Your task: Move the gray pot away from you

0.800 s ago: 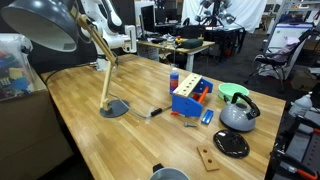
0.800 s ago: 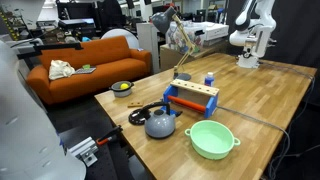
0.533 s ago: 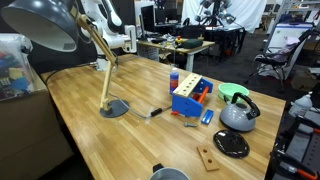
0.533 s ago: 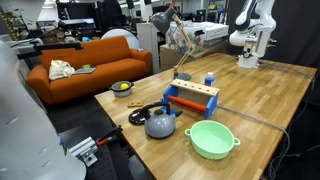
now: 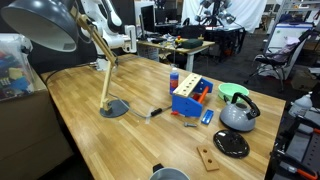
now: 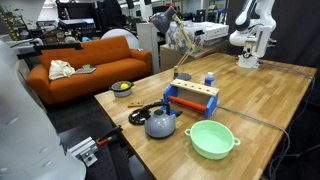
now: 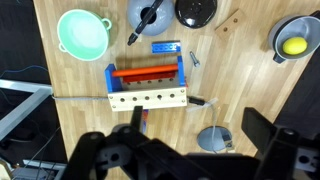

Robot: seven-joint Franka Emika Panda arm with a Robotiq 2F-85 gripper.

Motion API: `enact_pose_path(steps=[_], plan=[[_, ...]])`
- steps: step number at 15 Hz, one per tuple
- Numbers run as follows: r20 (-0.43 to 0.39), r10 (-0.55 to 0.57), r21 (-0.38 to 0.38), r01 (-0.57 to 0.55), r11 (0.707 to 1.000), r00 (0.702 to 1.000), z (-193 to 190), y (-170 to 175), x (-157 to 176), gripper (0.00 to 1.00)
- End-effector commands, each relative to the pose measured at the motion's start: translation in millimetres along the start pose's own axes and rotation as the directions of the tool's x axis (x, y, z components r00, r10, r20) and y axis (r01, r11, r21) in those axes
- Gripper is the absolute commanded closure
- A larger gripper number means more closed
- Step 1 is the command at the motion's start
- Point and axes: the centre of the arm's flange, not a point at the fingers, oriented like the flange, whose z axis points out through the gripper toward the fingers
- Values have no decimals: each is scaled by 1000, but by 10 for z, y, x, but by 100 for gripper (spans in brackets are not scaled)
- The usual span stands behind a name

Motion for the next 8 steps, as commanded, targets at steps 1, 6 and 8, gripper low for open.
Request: enact_pose_path(steps=[1, 6, 8], plan=[[2, 15, -9, -15, 1000, 1000, 8, -14, 12, 0], [-6, -20, -26, 20, 999, 1000, 74, -479, 121, 0], [-20, -56, -51, 55, 997, 998, 126, -786, 132, 0]])
